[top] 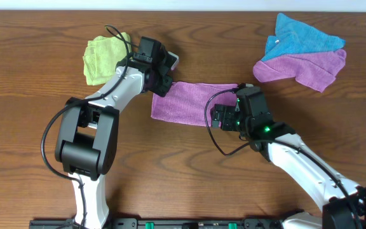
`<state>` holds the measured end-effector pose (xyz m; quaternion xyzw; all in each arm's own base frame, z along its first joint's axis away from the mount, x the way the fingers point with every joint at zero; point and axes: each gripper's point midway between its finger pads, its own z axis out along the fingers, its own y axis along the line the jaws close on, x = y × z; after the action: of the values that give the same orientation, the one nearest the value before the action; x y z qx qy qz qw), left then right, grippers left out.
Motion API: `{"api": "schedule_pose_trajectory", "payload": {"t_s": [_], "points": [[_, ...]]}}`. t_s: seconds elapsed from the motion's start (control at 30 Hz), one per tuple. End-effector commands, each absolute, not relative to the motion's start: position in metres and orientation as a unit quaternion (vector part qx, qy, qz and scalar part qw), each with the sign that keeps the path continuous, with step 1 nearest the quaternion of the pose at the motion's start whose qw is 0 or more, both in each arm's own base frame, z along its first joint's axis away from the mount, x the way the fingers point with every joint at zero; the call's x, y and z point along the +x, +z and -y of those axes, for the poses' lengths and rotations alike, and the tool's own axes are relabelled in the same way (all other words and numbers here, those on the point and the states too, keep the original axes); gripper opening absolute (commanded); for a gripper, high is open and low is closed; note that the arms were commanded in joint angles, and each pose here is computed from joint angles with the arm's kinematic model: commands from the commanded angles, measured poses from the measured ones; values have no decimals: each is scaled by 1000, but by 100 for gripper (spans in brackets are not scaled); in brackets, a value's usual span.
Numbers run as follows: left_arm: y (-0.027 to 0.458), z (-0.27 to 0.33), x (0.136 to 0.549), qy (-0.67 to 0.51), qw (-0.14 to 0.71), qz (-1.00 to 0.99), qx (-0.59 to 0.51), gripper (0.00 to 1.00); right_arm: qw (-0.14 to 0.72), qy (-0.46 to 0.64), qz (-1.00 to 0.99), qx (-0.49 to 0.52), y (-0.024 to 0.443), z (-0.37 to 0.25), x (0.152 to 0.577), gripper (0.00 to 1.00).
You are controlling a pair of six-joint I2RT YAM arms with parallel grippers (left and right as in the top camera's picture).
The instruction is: Fold the cloth
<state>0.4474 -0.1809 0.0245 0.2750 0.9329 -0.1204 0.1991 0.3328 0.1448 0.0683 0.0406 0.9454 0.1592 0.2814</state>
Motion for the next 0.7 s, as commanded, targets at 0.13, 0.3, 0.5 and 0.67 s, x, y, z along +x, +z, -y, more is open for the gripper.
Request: {"api": "schedule_pose_trajectory", "payload": {"t_s": [0.13, 0.3, 0.5, 0.67], "points": [[20, 174, 453, -99, 199, -936, 272, 6, 293, 159, -942, 39, 76, -143, 338, 99], [20, 171, 454, -90, 199, -938, 268, 7, 294, 159, -942, 39, 76, -143, 338, 99], [21, 178, 451, -110, 199, -934, 276, 34, 297, 161, -941, 38, 77, -144, 340, 99], [23, 185, 448, -130, 197, -928, 287, 32, 297, 161, -940, 38, 77, -144, 340, 99]]}}
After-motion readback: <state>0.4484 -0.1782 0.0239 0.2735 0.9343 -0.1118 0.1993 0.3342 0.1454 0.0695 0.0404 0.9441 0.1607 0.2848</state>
